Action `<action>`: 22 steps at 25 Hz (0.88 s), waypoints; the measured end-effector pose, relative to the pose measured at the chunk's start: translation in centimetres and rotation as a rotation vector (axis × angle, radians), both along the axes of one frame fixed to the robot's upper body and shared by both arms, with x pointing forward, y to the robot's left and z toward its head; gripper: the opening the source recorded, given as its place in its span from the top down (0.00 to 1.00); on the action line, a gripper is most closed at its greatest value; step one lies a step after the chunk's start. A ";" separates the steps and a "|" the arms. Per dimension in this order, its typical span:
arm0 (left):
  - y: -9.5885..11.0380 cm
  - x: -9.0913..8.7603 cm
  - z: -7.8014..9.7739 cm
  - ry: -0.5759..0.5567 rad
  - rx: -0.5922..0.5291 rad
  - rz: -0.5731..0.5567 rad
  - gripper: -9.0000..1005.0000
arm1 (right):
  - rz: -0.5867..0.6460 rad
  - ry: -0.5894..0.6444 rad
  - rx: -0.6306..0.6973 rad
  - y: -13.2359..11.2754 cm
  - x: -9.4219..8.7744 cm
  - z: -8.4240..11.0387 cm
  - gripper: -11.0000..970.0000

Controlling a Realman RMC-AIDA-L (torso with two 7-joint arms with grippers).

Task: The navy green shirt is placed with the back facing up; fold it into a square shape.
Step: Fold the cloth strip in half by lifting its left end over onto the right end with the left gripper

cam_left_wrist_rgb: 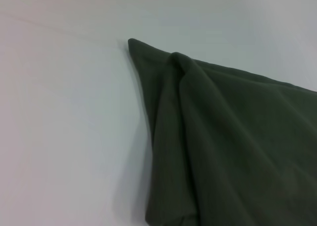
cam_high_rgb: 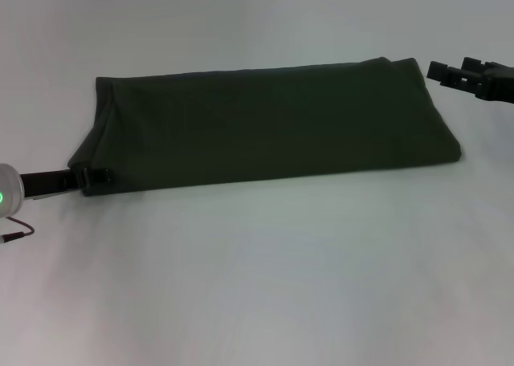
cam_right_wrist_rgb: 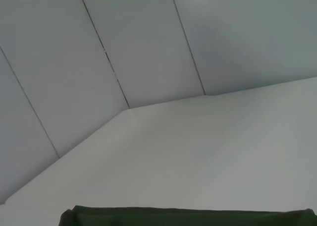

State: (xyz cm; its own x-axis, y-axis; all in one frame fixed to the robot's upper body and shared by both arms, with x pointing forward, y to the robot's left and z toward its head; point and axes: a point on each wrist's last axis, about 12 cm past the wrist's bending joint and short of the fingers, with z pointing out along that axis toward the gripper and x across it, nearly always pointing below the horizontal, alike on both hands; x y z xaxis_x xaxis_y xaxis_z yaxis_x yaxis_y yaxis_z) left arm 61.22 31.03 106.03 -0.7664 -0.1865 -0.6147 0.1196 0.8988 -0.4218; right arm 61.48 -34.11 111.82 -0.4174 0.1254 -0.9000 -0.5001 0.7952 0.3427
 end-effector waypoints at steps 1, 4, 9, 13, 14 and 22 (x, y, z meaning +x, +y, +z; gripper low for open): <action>0.0 0.0 0.0 0.001 -0.001 0.001 0.50 | 0.001 -0.001 0.000 0.0 0.0 0.0 0.05; 0.0 0.0 0.0 0.002 -0.001 0.001 0.51 | 0.001 -0.002 0.000 0.1 0.1 0.1 0.05; -0.1 0.0 -0.1 0.008 0.024 -0.014 0.53 | 0.008 0.000 -0.005 0.2 0.1 0.1 0.05; -0.1 0.1 -0.2 0.014 0.025 -0.011 0.55 | 0.010 -0.001 -0.008 0.2 0.1 0.1 0.06; -0.1 0.1 -0.1 0.014 0.025 -0.012 0.55 | 0.011 -0.001 -0.008 0.2 0.1 0.1 0.06; -0.2 0.0 -0.2 0.018 0.022 -0.016 0.84 | 0.015 -0.003 -0.010 0.1 0.2 0.2 0.06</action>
